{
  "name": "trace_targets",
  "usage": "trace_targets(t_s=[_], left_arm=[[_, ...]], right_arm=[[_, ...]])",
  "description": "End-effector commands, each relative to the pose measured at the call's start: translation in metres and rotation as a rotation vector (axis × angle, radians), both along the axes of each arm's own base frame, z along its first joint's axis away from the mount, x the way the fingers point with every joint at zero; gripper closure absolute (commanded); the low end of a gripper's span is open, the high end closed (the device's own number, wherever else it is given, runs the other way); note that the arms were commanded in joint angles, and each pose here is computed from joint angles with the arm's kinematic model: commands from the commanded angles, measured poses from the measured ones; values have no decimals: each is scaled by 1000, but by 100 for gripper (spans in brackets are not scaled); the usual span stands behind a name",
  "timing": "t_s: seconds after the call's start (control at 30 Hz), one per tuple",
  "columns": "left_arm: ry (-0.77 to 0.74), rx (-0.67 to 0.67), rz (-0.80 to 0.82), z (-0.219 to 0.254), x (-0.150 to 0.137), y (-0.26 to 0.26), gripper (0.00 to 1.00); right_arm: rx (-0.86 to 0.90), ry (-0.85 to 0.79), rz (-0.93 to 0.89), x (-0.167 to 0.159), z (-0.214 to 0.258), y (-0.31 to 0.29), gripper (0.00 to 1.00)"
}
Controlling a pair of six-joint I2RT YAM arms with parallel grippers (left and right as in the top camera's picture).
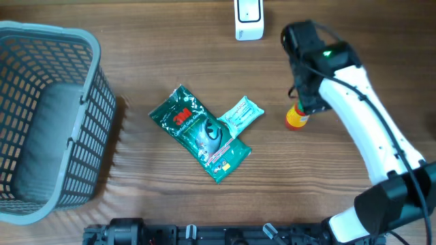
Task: Scan the item barcode
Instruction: 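Lift bottle and set it down to the right of the wipes, then regrasp the sauce bottle with right gripper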
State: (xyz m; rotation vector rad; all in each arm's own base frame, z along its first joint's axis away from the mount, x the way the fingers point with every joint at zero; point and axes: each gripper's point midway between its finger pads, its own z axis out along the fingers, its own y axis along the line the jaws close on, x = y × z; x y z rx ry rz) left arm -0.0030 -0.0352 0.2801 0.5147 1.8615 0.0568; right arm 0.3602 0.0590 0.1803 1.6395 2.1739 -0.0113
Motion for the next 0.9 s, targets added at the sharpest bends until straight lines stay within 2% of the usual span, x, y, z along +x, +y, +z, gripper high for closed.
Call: trace_targets(t_s=[0.0,0.17,0.27,0.33,0.37,0.57,0.7,0.8,0.87], left_arm=[[-6,6,-2,0,0,0,0],[-6,6,-2,0,0,0,0],[-6,6,-2,0,0,0,0],[-6,6,-2,0,0,0,0],[-6,6,-2,0,0,0,0],[-6,6,-2,0,0,0,0],[-6,6,-2,0,0,0,0],[-6,6,-2,0,0,0,0],[-6,6,-2,0,0,0,0]], right_arm=[[67,-57,297,10,52,-3,0],[349,-42,326,10,45,-43,0],[455,-29,330,11,32,-64,0],[384,6,462,5,25,-77,0],[360,17,465,6,22,-82,0],[606,186,388,-6,-19,-56,0],[728,403,331,-14,-79,-51,1],[873,418,475,-11,-108,-33,4],[919,453,497,-14,-123,-29,3]])
